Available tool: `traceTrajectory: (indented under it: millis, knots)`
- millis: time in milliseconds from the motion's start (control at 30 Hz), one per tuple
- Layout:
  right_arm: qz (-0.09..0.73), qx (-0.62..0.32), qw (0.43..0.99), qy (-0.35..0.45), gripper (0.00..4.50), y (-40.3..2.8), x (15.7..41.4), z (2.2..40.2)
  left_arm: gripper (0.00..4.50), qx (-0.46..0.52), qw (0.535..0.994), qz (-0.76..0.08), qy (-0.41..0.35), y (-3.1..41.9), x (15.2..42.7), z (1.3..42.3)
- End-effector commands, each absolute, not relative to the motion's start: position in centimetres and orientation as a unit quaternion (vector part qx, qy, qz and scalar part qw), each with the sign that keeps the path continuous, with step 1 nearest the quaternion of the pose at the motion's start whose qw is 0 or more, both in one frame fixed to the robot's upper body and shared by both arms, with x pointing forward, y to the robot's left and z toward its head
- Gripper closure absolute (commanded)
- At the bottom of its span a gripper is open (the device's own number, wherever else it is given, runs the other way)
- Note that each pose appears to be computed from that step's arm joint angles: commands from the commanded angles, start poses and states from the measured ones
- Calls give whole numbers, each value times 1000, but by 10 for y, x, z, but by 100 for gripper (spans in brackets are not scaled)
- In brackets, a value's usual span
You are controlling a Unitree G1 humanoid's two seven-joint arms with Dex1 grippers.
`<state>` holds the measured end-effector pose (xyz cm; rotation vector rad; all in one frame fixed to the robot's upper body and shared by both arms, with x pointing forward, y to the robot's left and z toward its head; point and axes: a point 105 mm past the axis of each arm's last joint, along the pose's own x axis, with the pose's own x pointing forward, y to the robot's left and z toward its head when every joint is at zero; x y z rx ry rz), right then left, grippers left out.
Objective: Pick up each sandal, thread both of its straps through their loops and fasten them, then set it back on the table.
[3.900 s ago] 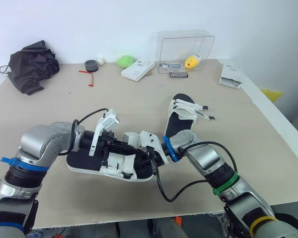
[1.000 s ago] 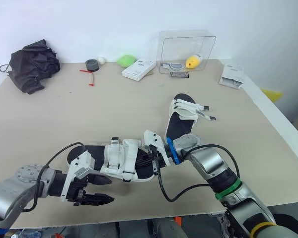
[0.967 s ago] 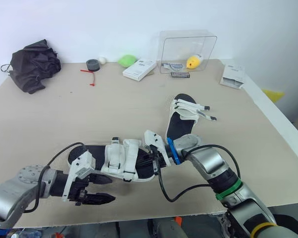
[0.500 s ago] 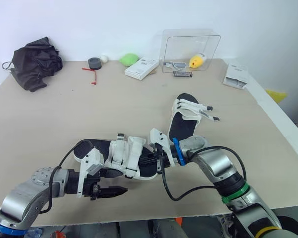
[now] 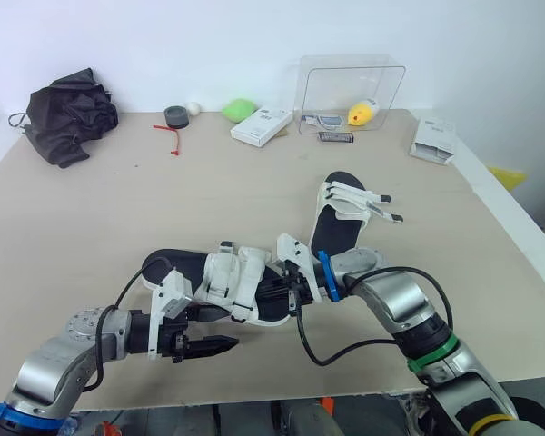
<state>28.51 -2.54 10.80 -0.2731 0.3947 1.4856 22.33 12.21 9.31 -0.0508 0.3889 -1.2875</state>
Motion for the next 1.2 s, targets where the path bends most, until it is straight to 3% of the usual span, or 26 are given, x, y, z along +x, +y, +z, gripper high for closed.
traceTrajectory:
  millis: [33,667,767,933,1133,1200]
  knots:
    - [678,-122,700,186,450,-21,281,104,129,-31,770,-620,149,109,226,105]
    - [677,-125,700,191,450,-21,283,102,129,-46,738,-650,176,97,223,103]
    - [676,-125,701,190,450,-21,283,102,203,-51,737,-649,180,96,223,102]
    - [674,-126,702,191,450,-22,284,102,444,-48,736,-647,191,98,224,102]
    - [674,-125,703,190,450,-21,286,102,444,-50,717,-659,220,103,219,106]
    - [674,-126,702,190,450,-21,286,102,444,-46,672,-691,263,107,200,111]
